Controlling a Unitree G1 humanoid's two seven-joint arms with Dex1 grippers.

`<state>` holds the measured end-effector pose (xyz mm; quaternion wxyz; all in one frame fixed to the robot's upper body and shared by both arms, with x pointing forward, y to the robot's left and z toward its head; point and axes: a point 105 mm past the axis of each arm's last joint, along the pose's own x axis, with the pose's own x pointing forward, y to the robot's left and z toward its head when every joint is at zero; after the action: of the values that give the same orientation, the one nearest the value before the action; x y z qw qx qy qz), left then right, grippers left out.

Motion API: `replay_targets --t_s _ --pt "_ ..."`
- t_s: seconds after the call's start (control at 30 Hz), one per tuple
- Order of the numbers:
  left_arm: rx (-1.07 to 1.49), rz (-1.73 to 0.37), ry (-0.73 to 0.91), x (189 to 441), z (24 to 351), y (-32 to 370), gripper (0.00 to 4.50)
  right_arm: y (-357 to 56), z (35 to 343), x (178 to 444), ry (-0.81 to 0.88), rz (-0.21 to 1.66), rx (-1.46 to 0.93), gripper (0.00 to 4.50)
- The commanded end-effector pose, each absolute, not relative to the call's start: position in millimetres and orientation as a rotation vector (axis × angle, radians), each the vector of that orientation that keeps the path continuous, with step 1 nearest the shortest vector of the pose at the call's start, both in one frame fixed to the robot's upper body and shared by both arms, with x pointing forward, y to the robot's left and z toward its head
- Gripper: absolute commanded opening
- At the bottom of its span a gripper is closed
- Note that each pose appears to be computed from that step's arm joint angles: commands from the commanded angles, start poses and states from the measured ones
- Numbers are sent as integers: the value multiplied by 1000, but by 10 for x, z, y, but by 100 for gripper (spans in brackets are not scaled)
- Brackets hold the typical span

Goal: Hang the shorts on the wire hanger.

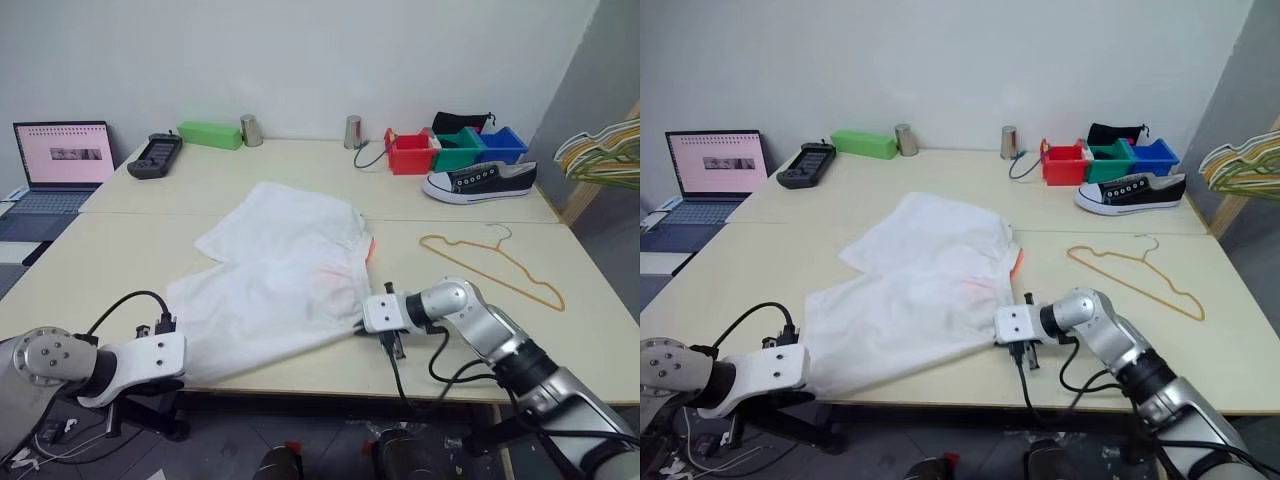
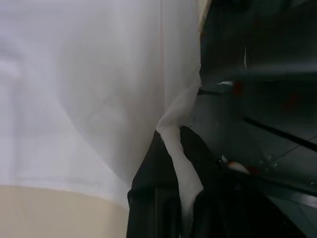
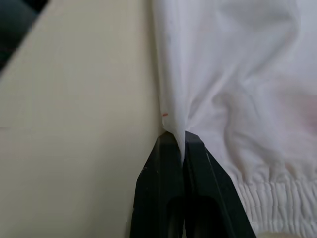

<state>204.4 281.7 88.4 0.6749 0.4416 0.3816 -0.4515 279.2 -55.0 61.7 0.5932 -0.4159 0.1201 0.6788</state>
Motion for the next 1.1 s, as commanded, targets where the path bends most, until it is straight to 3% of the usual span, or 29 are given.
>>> replay_targets --t_s 0.03,0.27,0.37,0.4,0.47,0.53,0.6,0.63,0.67,0.73,0.77,0.83,0.97,1.0,1.1 --pt "1088 -931 913 2100 884 3095 0 -819 666 2642 441 1574 -958 3" --pt "1079 -1000 848 2170 764 2934 0 -1010 725 2283 624 1631 -859 3" --pt "951 -1097 830 2127 803 2730 0 -1039 802 2112 702 1722 -750 3" --pt "854 -1187 825 2069 882 2609 0 -1030 878 2156 693 1752 -729 3" --pt "855 -1251 767 2317 1108 2619 0 -930 1093 2703 617 1637 -694 3" --pt "957 -1104 706 2823 1265 2789 0 -842 1273 3240 541 1483 -702 3" --pt "1128 -712 584 3675 1634 3053 0 -761 1695 4069 338 1126 -764 3" --pt "1250 -361 439 4137 2122 3179 0 -822 2168 4524 154 786 -834 3" --pt "1332 -92 280 4360 2658 3220 0 -893 2673 4745 -28 522 -864 3" --pt "1407 288 2 4418 3515 3215 0 -1045 3412 4814 -288 191 -837 3" --pt "1396 453 -165 4318 3993 3174 0 -1081 3754 4748 -426 74 -841 3" --pt "1415 620 -368 4145 4509 3051 0 -1045 4038 4643 -579 -18 -853 3" --pt "1532 570 -403 4211 4453 2891 0 -816 3788 4647 -621 82 -944 3" --pt "1547 507 -355 4279 4309 2890 0 -754 3624 4674 -592 140 -980 3" --pt "1492 158 8 4493 3387 3058 0 -524 2621 4721 -290 537 -1055 3"
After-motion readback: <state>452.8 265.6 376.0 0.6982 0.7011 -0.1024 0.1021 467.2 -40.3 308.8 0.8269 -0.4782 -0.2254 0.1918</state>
